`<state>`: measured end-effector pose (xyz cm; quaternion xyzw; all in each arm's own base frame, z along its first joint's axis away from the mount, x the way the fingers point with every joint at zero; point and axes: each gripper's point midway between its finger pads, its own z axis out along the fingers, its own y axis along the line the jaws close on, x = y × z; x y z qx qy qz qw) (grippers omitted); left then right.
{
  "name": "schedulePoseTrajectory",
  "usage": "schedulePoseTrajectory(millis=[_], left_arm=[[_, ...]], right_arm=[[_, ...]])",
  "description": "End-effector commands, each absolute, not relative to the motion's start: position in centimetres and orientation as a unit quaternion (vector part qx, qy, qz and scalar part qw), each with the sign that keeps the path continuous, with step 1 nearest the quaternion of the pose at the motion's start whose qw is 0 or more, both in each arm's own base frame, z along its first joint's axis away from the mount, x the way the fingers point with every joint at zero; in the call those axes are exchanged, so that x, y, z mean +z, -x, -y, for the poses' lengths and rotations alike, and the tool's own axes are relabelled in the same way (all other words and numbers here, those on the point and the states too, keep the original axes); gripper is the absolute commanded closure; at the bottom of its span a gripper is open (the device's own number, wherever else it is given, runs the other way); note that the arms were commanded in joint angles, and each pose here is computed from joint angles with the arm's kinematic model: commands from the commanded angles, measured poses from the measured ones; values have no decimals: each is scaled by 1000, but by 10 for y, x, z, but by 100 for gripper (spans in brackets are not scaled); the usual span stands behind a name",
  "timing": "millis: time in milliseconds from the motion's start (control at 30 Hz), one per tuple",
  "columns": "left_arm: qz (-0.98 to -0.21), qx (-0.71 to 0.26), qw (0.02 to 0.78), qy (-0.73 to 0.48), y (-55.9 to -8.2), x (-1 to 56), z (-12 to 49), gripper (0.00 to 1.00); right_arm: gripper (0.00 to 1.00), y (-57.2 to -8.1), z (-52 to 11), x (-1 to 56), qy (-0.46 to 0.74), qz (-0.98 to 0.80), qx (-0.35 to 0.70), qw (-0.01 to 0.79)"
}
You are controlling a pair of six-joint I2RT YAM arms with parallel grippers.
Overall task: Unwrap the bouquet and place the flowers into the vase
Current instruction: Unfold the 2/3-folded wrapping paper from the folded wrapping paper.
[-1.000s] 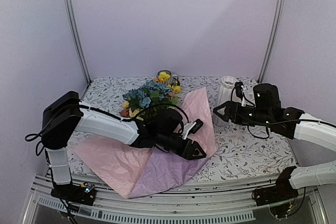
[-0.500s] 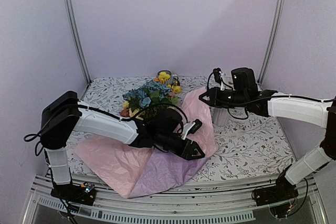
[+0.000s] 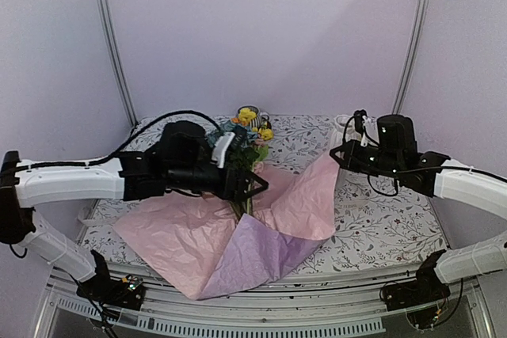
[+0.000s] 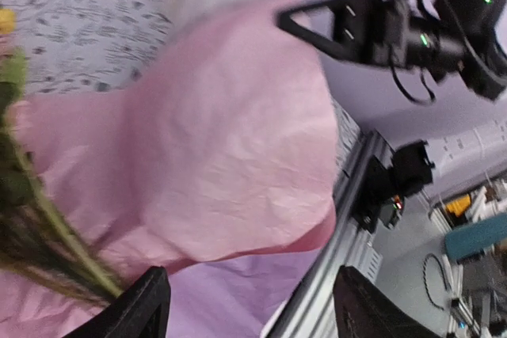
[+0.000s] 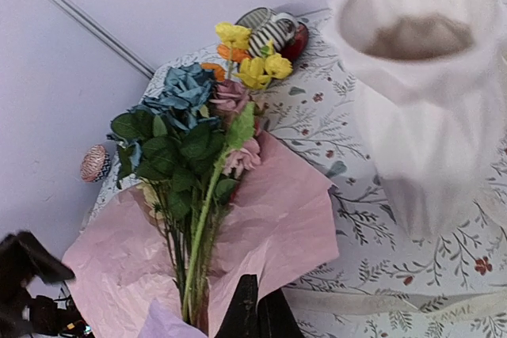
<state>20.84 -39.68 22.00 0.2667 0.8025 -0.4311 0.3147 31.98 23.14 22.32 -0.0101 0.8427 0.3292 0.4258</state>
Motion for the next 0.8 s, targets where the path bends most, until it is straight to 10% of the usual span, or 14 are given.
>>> schedulePoseTrajectory(millis=[0,533,767], left_arm=[[-877,-304,332,-164,-263,178,287,28],[-925,-161,340,53,-313,110,116,11],[-931,-142,332,57,-318,82,104,27]], right_arm=[[98,-307,-194,187,-45,-866,274,416],[98,-286,-170,147,-60,-877,245,410],[98,-288,-167,136,-57,-883,238,400]])
